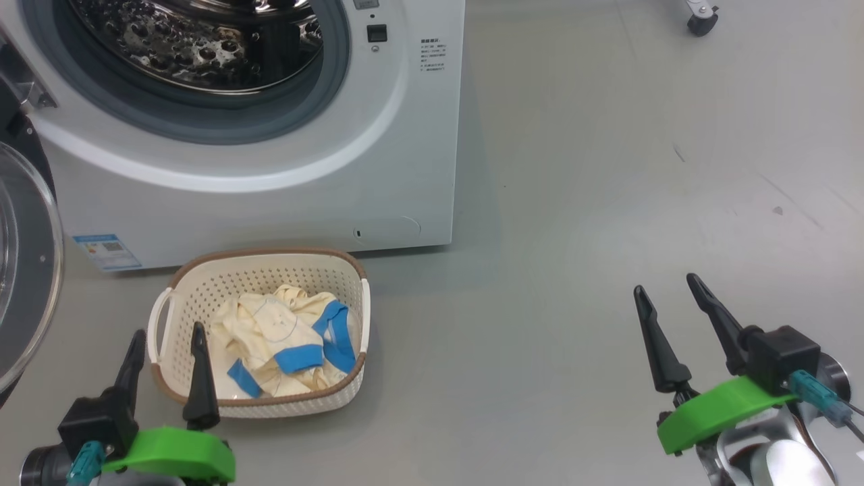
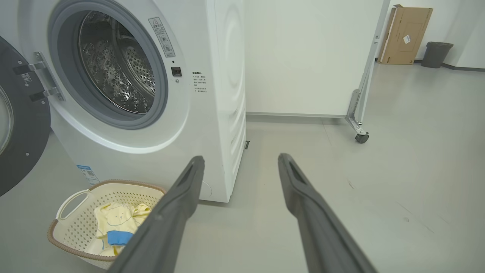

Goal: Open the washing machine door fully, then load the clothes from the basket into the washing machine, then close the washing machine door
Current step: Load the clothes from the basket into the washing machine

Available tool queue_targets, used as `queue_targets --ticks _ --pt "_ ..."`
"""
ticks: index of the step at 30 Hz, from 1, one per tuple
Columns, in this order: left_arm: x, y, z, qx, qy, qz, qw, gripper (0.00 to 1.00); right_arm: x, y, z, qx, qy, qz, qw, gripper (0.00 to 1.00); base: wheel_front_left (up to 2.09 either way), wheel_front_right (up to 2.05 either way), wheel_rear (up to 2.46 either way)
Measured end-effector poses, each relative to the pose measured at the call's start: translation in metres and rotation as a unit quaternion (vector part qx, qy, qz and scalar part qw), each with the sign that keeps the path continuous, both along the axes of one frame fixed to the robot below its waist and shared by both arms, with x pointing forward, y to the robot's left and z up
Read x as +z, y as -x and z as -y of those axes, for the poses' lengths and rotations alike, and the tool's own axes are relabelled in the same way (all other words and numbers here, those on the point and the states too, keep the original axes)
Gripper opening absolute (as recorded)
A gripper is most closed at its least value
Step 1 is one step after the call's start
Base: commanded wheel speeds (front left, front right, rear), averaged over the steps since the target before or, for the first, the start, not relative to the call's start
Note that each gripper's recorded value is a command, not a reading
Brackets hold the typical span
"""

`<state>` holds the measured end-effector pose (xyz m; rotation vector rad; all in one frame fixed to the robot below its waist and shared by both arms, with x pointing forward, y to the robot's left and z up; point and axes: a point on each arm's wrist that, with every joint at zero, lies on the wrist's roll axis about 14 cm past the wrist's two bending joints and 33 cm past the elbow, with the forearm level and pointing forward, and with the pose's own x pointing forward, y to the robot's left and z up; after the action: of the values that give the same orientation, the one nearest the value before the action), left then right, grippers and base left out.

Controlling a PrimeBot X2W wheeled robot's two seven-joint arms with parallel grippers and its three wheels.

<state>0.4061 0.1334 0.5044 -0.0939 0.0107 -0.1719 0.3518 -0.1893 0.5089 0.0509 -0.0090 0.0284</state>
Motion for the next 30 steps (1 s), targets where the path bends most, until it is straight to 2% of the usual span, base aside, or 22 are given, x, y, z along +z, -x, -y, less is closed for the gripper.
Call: queue_targets --ticks 14,30 --pt "-0.001 -0.004 -0.002 0.007 -0.005 -0.002 1.0 1.0 -0.006 0.0 0.0 -0.001 -0.001 -0.009 1.0 1.0 1.49 -1.48 -0.01" --pt "-0.006 -0.005 -0.004 0.009 -0.009 -0.007 1.0 1.0 -0.013 -0.002 -0.002 0.002 -0.003 -0.016 1.0 1.0 0.11 -0.11 0.0"
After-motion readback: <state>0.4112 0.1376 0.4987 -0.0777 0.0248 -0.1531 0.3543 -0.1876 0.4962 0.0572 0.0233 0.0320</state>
